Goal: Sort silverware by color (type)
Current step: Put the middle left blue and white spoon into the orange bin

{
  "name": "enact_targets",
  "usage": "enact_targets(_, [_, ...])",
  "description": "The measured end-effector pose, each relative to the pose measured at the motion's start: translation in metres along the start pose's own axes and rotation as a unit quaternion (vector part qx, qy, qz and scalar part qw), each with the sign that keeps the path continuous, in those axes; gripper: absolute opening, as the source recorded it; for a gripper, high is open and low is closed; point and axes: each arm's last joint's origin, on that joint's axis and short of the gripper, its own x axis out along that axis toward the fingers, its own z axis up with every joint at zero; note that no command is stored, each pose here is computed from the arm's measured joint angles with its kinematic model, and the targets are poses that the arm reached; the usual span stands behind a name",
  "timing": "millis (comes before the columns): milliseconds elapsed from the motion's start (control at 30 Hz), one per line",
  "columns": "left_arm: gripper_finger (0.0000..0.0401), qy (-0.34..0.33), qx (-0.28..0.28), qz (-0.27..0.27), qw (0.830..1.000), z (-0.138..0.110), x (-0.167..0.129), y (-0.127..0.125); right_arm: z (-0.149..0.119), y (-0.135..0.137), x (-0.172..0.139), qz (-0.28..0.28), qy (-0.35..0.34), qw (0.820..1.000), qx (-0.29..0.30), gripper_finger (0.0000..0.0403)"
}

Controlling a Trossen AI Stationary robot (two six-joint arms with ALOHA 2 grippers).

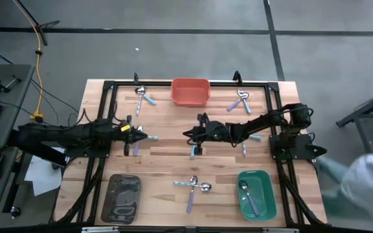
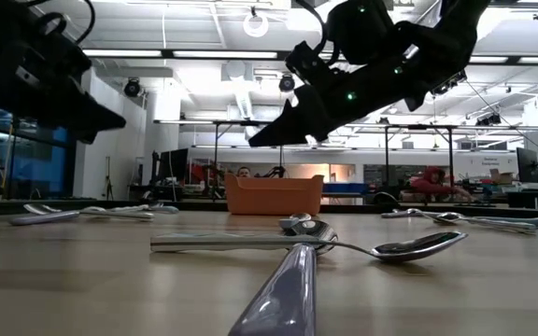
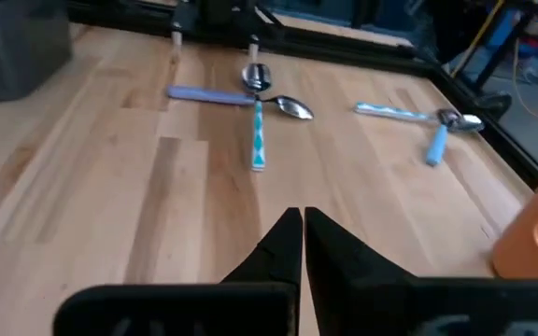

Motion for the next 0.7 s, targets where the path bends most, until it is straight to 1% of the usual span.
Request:
enact_targets(133, [0.0019,0.019,-0.016,0.004,1.0,-0.003,0.003,0.0,-0.002,-0.001,0.0,0.013,-0.002,1.0,-0.022,0.0])
enact_targets(233, [0.0024,0.029,-0.022,0.007,0.999,-0.002,0.004,0.0,-0.01,-0.009,-0.003,0.02,-0.013,1.0,-0.004,0.0])
enact_targets(333, [0.0034,0.034,-0.02,0.005,0.999,0.005,0.005,-0.001,-0.015,-0.013,-0.008,0.034,-0.056,0.998,0.017,0.0])
enact_targets(467, [0.0055,0.045,-0.009,-0.005,0.999,0.018,0.006,-0.003,-0.022,-0.011,-0.017,0.038,-0.085,0.995,0.028,0.0])
enact_targets(700, [0.0085,0.085,-0.002,-0.008,0.996,0.037,0.01,-0.008,-0.027,-0.011,-0.019,0.036,-0.079,0.996,0.032,0.0])
